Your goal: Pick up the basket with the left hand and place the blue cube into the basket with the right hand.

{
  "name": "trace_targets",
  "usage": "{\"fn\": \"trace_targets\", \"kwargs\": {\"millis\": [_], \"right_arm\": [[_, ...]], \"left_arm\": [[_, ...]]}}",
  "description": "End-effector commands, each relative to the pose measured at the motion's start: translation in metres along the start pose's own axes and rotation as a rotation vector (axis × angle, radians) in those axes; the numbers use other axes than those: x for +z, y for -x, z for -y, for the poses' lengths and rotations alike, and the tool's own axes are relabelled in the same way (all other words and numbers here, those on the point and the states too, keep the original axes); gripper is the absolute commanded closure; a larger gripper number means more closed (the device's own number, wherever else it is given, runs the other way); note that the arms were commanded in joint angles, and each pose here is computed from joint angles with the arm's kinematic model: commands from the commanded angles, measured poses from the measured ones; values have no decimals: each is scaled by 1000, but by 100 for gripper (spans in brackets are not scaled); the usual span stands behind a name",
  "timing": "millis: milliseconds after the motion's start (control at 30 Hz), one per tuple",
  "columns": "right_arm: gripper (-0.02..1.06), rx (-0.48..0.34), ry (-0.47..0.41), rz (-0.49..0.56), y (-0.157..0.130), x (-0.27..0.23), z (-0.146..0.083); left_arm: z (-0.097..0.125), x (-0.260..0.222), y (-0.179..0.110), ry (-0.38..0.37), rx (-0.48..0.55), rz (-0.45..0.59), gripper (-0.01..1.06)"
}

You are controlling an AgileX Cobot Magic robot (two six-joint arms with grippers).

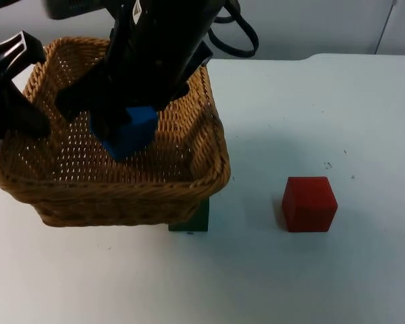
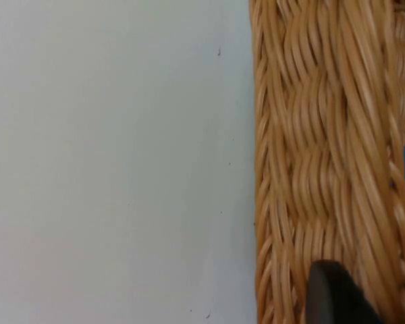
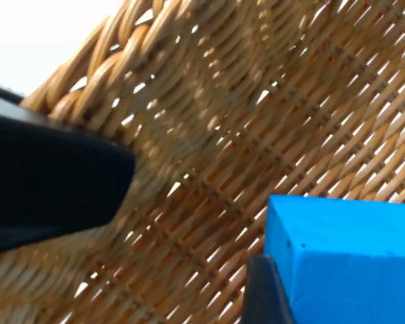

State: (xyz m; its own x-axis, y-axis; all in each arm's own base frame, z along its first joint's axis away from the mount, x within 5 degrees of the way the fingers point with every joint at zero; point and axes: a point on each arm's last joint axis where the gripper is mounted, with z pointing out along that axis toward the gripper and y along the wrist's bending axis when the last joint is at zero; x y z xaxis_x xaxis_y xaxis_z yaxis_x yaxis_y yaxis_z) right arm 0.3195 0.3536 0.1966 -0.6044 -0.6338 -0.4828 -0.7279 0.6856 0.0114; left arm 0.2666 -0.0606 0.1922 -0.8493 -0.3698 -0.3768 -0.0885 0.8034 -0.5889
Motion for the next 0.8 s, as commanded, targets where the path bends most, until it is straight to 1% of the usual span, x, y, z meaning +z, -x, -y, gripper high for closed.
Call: {"fn": "trace_targets", "kwargs": {"millis": [0, 33, 100, 167, 200, 233, 267, 367, 433, 500, 533, 633, 767], "right_arm": [[69, -6, 8, 22, 3, -3, -3], [69, -6, 8, 22, 3, -3, -3], [51, -4, 8, 41, 6, -8, -3], [37, -9, 4, 53, 8, -14, -2], [37, -9, 4, 53, 8, -14, -2], [31, -9, 4, 63, 9, -18, -3], [28, -9, 4, 67, 10, -21, -3], [27, -9, 4, 83, 13, -34, -3], [27, -11, 5, 108, 16, -52, -3], [27, -32, 0, 127, 19, -72, -2], [27, -32, 0, 127, 19, -72, -2], [27, -47, -6, 138, 18, -110, -2], [27, -55, -15, 149, 17, -137, -1]], "left_arm": [[4, -4, 0, -31, -19, 2, 105], [4, -4, 0, -31, -19, 2, 105], [4, -4, 0, -30, -19, 3, 105], [4, -4, 0, -28, -19, 5, 105], [4, -4, 0, -28, -19, 5, 105], [4, -4, 0, -28, -19, 5, 105], [4, -4, 0, -28, -19, 5, 105], [4, -4, 0, -26, -19, 8, 105], [4, -4, 1, -24, -19, 10, 105], [3, -4, 1, -19, -13, 13, 105], [3, -4, 1, -19, -13, 13, 105], [2, -4, 1, -12, 32, 13, 105], [-1, -5, 3, -3, 30, 19, 105]]}}
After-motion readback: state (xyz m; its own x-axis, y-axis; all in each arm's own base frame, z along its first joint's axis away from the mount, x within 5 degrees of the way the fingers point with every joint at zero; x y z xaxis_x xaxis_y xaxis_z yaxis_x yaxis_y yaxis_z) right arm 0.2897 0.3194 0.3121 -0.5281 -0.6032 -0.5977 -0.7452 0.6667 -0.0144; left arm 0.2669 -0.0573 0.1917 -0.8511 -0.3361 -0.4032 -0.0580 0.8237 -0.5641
